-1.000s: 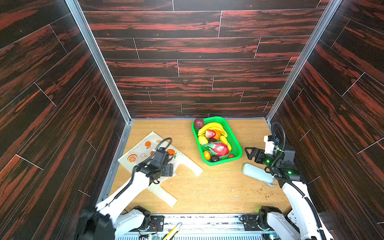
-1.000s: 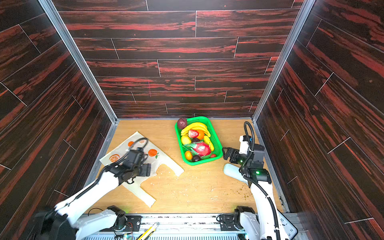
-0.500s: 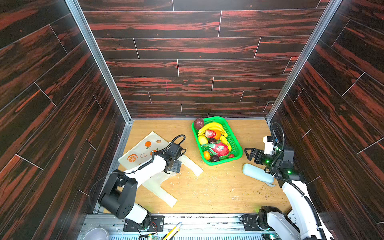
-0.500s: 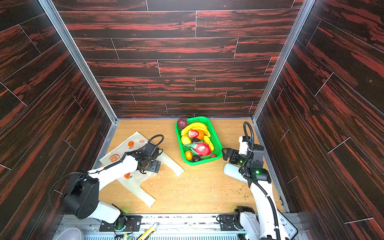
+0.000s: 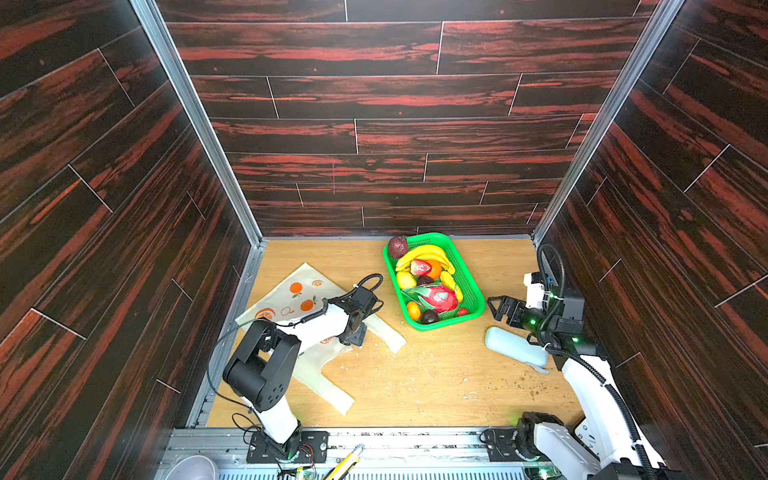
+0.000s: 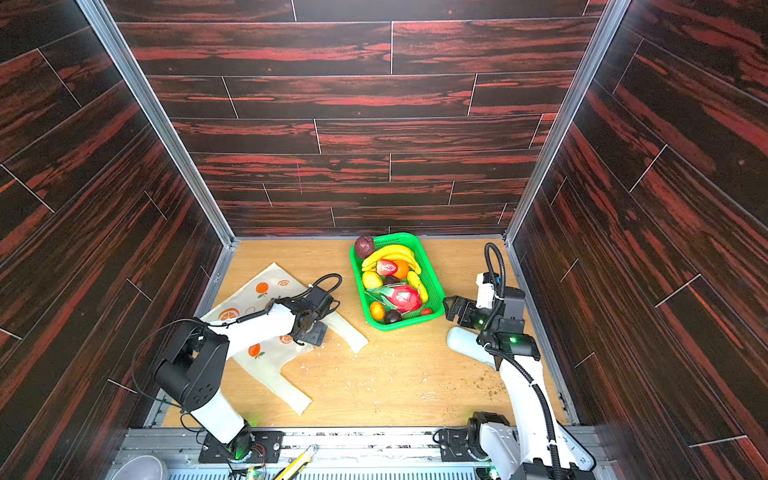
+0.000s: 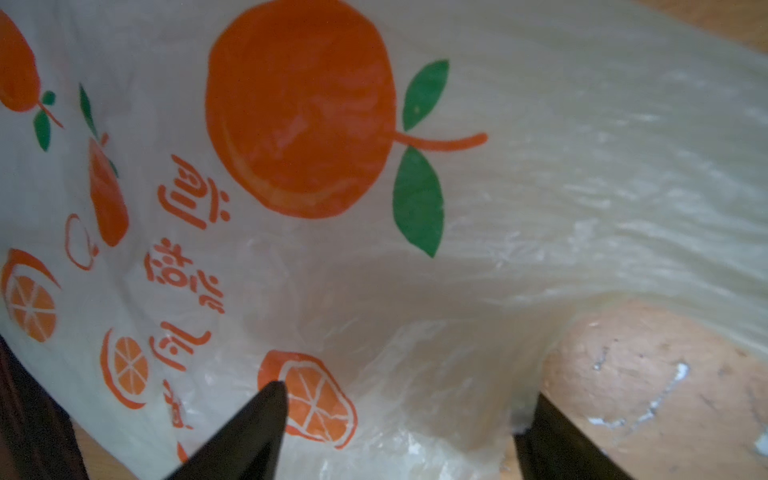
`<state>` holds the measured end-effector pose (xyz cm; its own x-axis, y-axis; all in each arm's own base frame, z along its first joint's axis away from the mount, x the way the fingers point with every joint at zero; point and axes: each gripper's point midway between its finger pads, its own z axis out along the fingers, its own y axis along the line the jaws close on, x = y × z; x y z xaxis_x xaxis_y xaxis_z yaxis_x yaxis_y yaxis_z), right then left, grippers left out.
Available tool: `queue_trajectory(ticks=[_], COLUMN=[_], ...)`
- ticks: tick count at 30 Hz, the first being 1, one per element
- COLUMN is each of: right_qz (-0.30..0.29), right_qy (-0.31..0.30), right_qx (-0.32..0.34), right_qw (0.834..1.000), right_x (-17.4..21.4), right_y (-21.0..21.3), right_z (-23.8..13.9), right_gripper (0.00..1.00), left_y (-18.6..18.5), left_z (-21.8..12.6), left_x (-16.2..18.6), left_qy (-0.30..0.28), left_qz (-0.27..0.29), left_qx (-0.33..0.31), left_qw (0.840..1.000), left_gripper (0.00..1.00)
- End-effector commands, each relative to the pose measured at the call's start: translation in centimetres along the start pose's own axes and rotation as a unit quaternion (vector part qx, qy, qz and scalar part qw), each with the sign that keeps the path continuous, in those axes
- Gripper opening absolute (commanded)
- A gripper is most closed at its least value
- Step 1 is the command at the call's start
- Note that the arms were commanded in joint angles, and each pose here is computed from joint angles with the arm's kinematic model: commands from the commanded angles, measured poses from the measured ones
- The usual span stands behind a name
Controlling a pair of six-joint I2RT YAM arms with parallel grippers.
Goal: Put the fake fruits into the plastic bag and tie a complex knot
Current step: 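Grasp the orange-printed bag's handle with the left gripper and lift it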
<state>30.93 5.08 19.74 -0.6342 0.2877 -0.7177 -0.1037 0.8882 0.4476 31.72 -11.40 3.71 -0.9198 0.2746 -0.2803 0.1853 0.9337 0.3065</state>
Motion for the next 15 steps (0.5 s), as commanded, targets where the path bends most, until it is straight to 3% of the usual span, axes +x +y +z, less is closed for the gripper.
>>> queue_trajectory(ticks=[1, 5, 7, 12, 15], right_qz=[-0.005, -0.007, -0.009, -0.018, -0.023], right_qy=[0.003, 0.003, 0.003, 0.001, -0.002], right_qx=[0.002, -0.001, -0.002, -0.014, -0.032], right_qw=[1.000, 1.000, 1.000, 1.000, 0.999], right_x=[0.2, 0.1, 0.1, 0.1, 0.0], right_y=[0.0, 0.1, 0.2, 0.7, 1.3], right_z=[0.1, 0.1, 0.1, 0.0, 0.0], right_gripper=[0.99, 0.99, 0.99, 0.99, 0.99], left_y=[0.4, 0.3, 0.5, 1.4, 2.5], left_z=[0.0, 0.2, 0.2, -0.7, -2.2], left_x=[-0.1, -0.2, -0.3, -0.4, -0.9], left_qy=[0.010, 0.008, 0.006, -0.001, -0.017], left_qz=[0.010, 0.010, 0.009, 0.015, 0.015], left_qx=[-0.018, -0.017, -0.022, -0.037, -0.049], left_qw=[1.000, 1.000, 1.000, 0.999, 0.999], left_gripper=[0.77, 0.68, 0.57, 0.19, 0.03])
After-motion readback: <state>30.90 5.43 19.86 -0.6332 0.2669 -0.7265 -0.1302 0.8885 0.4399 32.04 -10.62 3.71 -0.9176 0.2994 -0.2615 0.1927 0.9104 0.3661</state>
